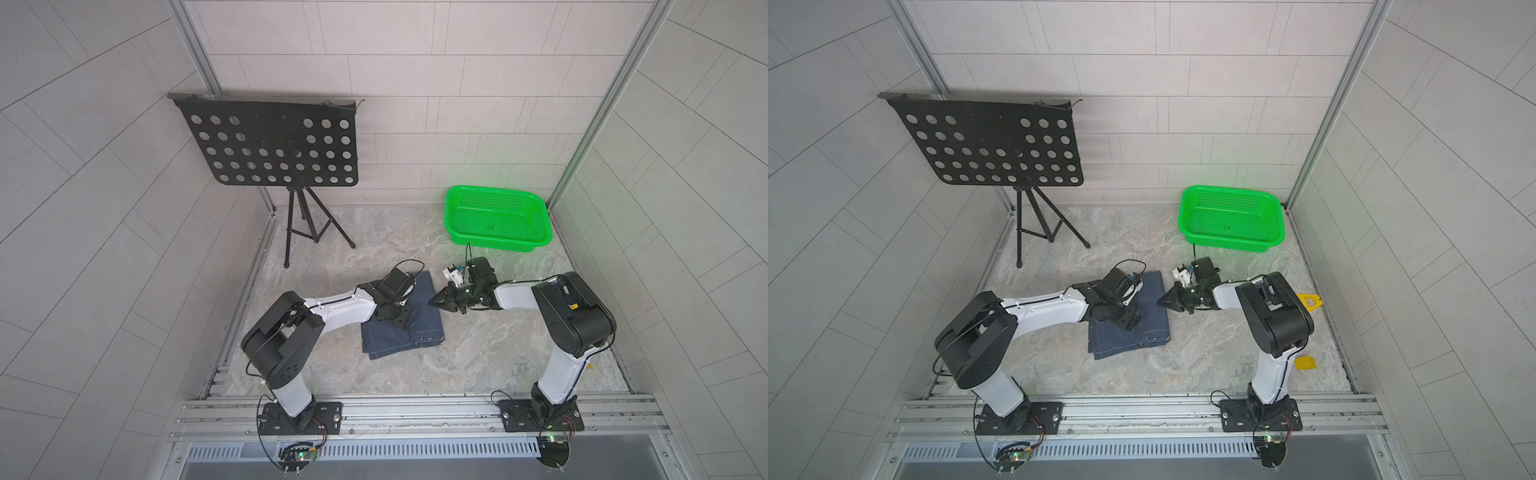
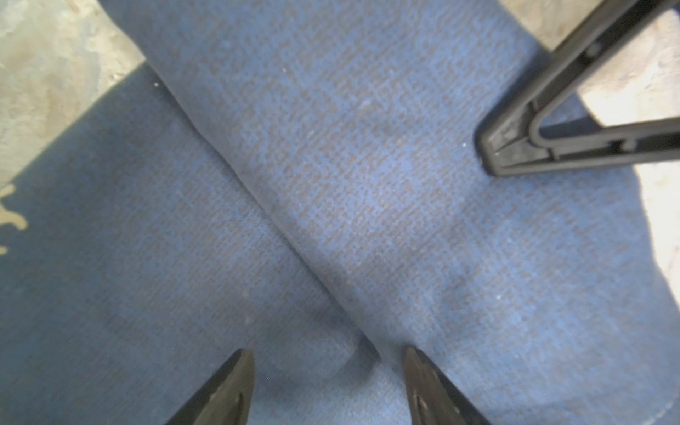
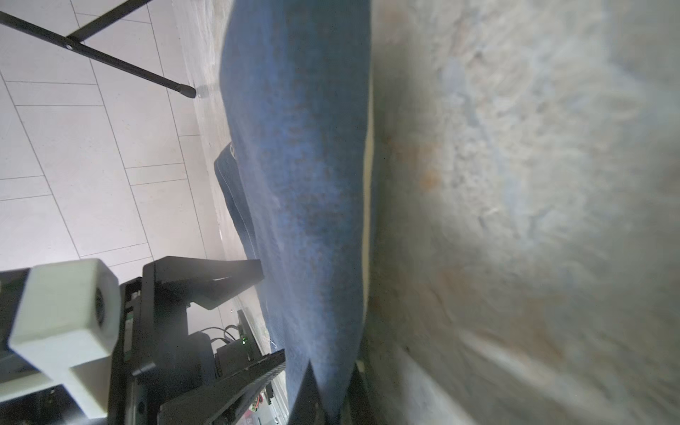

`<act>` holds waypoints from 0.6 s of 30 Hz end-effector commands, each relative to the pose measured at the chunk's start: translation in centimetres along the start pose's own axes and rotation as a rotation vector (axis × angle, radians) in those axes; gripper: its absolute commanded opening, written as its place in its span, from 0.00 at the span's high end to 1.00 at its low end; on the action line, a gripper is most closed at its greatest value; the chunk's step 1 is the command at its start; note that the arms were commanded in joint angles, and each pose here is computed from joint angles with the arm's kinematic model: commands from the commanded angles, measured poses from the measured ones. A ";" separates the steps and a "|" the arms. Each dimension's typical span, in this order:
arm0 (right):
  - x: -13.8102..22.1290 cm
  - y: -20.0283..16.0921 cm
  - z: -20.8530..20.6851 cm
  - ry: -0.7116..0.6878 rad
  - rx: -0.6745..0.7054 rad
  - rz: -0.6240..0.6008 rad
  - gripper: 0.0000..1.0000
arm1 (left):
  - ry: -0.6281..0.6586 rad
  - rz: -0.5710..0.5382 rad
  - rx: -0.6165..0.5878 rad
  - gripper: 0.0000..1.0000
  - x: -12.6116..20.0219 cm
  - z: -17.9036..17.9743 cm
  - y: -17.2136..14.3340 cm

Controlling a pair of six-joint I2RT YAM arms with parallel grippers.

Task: Roll up the pillowcase
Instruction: Roll the pillowcase at the center of the board.

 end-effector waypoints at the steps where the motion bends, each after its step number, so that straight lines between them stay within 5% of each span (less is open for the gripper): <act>1: 1.9 -0.6 0.8 -0.137 0.105 -0.014 0.94 | -0.009 -0.025 0.002 0.26 2.3 -0.3 1.1; 9: 5.7 -1.5 0.8 -0.562 0.194 -0.065 0.95 | 0.014 -0.020 0.034 0.24 3.4 1.0 0.3; 18: 5.8 -2.8 3.4 -0.841 0.295 -0.151 0.83 | 0.016 -0.009 0.097 0.24 3.2 2.9 -0.5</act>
Point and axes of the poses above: each gripper's point midway between its finger pads, its own x axis back along the fingers, its own z axis along the line the jaws close on, y = z × x, the point moved 6 cm from there along x, back along the fingers, and after that the axes turned 10 degrees about -x, right-handed, at the moved point
